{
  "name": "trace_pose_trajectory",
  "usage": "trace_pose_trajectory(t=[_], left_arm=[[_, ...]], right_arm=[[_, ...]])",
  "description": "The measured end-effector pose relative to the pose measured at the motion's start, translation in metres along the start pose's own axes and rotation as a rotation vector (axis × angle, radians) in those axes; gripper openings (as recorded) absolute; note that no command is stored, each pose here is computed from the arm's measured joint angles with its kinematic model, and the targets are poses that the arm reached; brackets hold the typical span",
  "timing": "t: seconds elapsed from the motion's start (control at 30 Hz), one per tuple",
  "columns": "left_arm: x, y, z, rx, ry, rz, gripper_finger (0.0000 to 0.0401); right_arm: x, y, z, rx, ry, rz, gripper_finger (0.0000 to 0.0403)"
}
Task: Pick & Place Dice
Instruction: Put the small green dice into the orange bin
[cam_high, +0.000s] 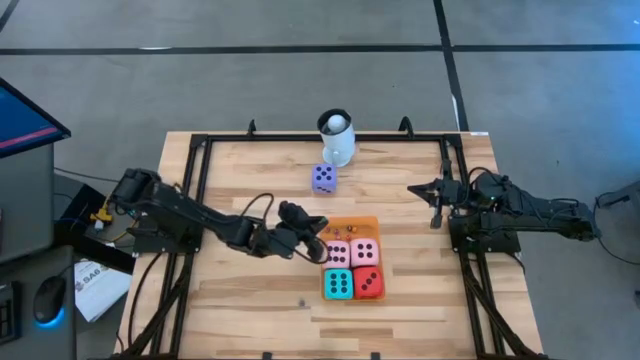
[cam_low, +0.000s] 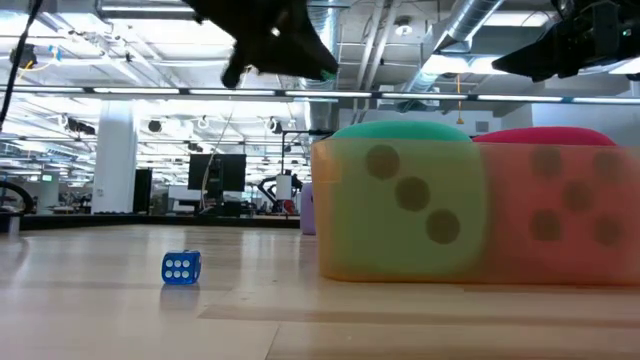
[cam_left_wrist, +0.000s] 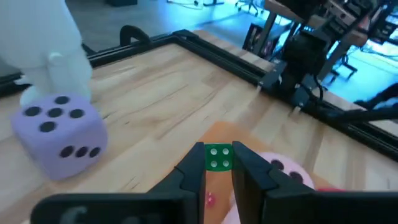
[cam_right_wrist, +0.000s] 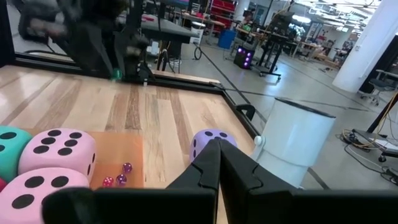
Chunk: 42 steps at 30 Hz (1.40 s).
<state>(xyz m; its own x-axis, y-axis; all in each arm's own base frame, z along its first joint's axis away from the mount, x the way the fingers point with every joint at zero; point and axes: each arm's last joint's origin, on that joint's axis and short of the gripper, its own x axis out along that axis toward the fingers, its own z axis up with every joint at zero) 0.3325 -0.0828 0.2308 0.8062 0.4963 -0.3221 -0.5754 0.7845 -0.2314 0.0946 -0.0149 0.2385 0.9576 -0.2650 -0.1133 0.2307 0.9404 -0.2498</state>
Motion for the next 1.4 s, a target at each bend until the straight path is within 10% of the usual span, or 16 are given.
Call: trace_pose_trajectory(t=[0.37,1.4], left_arm=[[0.059,0.008,-0.048,-0.014,0.008,0.064,0.0045],[0.067,0.012,-0.047,-0.071,0.108,-0.051,0.007]], right_arm=[[0.0,0.0,0.0,0.0,0.0,0.0,0.0],[0.0,0.0,0.0,-0.008,0.0,0.0,0.0]])
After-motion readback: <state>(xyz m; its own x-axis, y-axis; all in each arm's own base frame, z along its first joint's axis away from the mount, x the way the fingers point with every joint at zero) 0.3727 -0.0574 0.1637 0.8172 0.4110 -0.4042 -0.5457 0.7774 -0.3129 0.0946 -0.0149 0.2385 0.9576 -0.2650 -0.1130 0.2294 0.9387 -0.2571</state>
